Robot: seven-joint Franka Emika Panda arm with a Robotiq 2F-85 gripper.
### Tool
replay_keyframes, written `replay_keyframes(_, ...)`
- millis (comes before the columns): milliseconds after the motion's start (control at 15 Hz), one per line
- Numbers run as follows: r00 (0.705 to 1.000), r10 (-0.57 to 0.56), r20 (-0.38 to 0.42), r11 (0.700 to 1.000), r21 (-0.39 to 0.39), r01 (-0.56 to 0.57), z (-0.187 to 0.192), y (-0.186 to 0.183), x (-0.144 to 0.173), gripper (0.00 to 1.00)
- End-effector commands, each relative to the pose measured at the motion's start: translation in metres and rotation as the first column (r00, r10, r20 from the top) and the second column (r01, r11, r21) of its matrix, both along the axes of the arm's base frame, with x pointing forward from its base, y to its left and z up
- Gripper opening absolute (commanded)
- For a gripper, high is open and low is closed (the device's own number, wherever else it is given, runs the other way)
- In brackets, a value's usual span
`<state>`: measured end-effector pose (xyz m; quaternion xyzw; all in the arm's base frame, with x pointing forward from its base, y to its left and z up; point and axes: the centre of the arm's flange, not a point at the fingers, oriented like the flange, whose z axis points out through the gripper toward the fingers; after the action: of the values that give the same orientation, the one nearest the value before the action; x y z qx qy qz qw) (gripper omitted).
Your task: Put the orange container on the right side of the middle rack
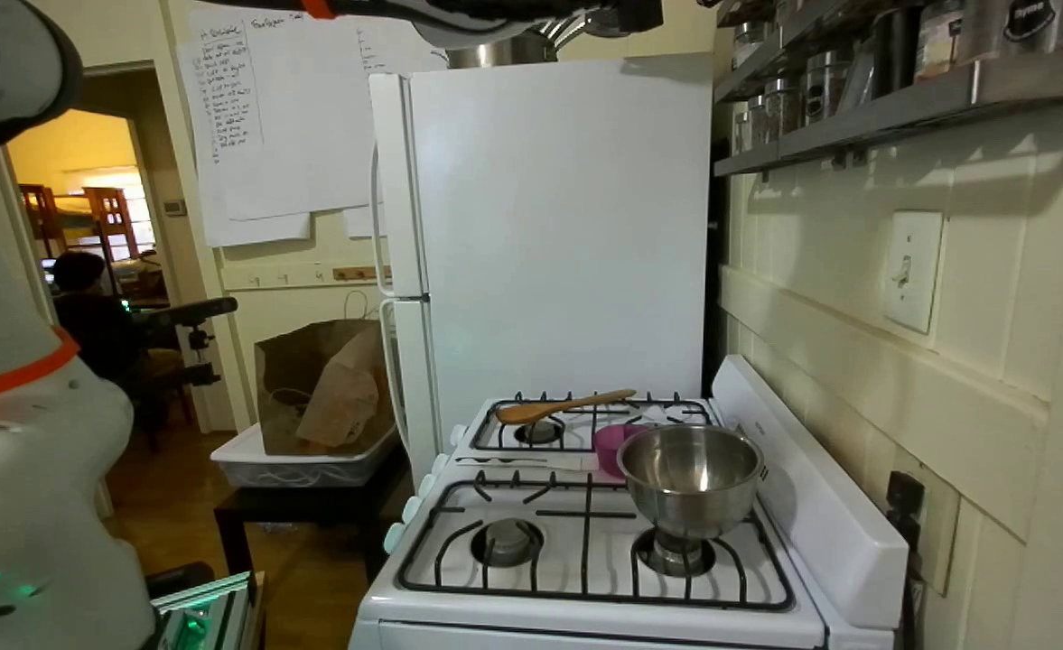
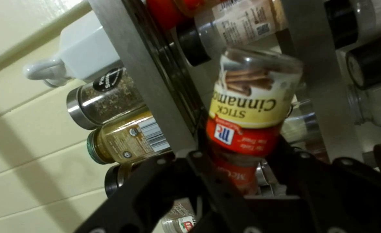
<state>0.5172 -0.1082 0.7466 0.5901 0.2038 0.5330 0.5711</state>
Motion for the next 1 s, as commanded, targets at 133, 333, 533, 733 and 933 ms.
replay_keyframes(133, 0.998, 0.057, -0.01, 0.996, -0.063, -0.057, -0.004, -0.016, 0.026, 0.22)
replay_keyframes(333, 0.998, 0.068, -0.015, 0.994, -0.08, -0.069, -0.01, -0.02, 0.037, 0.22)
replay_keyframes(533, 0.999, 0.039, 0.037, 0.995, -0.091, -0.036, -0.015, -0.027, 0.048, 0.22)
replay_keyframes(733, 0.996, 0.019, 0.082, 0.997, -0.075, -0.013, -0.016, -0.033, 0.053, 0.22)
replay_keyframes(933, 0.991, -0.028, 0.13, 0.999, -0.026, 0.032, -0.019, -0.037, 0.057, 0.22)
